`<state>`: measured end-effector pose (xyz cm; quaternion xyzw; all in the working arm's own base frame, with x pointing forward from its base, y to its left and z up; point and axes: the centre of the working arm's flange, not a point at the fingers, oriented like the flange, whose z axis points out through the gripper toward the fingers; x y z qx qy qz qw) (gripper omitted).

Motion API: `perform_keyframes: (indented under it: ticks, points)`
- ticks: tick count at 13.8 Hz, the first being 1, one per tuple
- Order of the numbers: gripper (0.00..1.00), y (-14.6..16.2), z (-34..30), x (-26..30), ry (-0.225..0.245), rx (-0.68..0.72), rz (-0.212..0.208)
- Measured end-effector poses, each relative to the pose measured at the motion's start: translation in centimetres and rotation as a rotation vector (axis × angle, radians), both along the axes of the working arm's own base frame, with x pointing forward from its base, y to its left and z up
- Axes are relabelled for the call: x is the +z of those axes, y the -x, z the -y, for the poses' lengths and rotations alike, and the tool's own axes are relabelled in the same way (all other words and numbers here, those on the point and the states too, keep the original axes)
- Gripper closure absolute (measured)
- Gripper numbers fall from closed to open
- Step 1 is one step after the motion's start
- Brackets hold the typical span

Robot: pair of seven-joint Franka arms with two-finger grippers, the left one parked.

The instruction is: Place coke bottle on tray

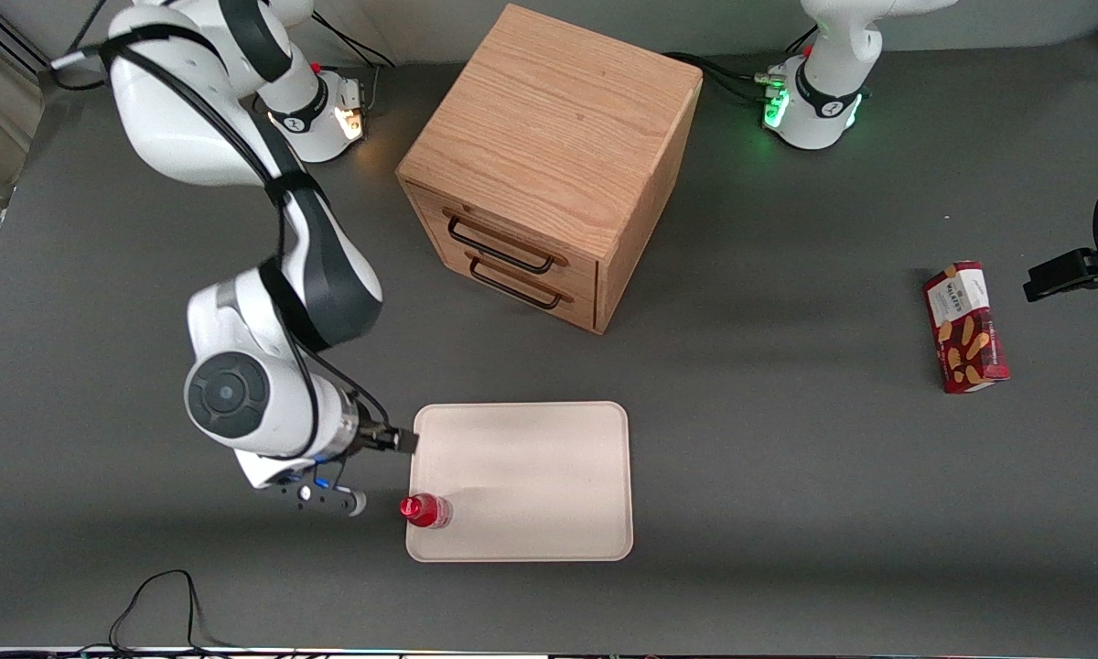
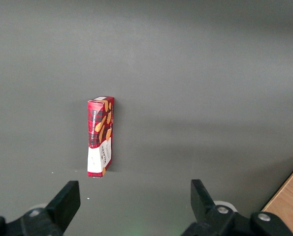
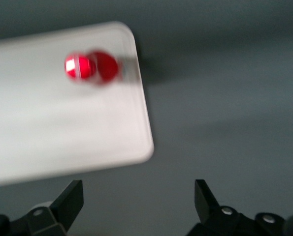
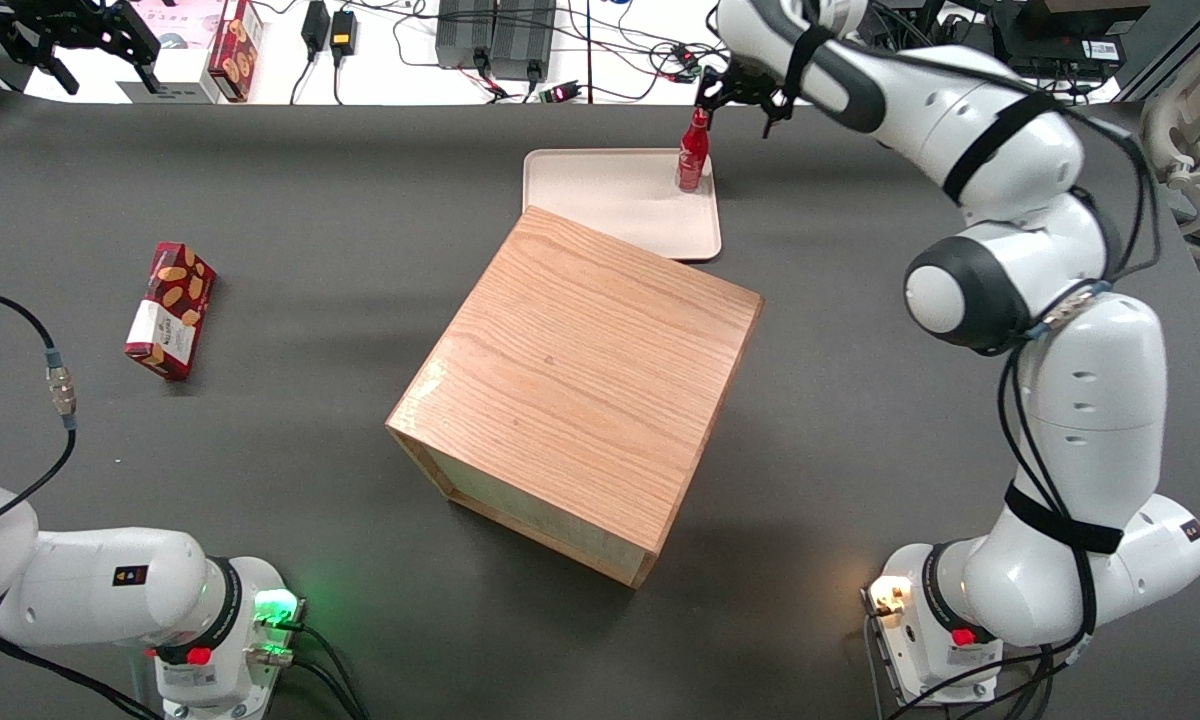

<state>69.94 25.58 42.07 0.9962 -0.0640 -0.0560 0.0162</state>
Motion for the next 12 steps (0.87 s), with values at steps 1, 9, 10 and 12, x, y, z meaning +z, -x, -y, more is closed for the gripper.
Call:
perform_keyframes:
  ticks: [1, 9, 10, 12]
  points:
    - [0.00, 1.1, 1.0, 1.5, 0.002, 0.040, -0.019]
    - [0.00, 15.0, 16.9, 13.4, 0.003, 0.174, -0.010]
    - [0.00, 16.0, 17.9, 14.3, -0.003, 0.169, 0.003]
    - [0.00, 16.4, 19.1, 15.1, -0.007, 0.152, 0.021]
